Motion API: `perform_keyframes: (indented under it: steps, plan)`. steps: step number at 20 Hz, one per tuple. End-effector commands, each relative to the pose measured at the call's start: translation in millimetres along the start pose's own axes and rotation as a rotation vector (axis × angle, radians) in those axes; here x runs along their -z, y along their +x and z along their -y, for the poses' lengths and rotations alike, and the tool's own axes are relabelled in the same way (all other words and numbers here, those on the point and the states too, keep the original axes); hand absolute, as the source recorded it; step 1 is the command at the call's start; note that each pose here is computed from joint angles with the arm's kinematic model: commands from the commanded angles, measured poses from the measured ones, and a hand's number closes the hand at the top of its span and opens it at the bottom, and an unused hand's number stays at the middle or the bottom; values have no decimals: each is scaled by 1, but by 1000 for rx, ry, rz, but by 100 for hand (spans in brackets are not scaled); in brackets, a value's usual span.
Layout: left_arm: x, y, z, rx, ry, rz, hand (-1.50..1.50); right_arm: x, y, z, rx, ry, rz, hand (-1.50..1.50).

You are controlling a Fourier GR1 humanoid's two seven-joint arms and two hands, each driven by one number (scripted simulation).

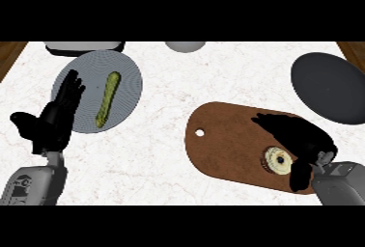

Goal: Pick the cupcake from the cutting board and place it in the pan

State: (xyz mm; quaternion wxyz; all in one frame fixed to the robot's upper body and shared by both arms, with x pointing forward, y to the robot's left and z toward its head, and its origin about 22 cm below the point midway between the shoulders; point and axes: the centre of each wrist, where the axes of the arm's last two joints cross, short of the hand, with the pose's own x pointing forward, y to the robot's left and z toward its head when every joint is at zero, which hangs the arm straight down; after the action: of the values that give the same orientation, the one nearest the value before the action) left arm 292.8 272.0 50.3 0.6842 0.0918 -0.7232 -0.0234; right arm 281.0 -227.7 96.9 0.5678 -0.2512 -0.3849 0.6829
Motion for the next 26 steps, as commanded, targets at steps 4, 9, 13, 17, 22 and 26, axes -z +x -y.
perform_keyframes:
  steps: [4,9,13,17,22,26]
  plan:
    - [-1,13,-9,-6,-13,-11,0,11,-1,-13,-10,60,-9,-150]
    - [-3,-21,-4,10,19,-13,0,-1,18,-19,-25,110,129,150]
    - [0,-20,-16,-12,5,14,0,25,18,-33,-92,57,142,150]
    - [7,9,-4,-2,-5,10,0,8,8,-44,-83,53,127,150]
    - [3,3,11,-13,-27,16,0,57,60,-27,224,-36,-107,150]
    - [4,-3,0,-2,-32,11,0,71,79,4,375,-159,-272,150]
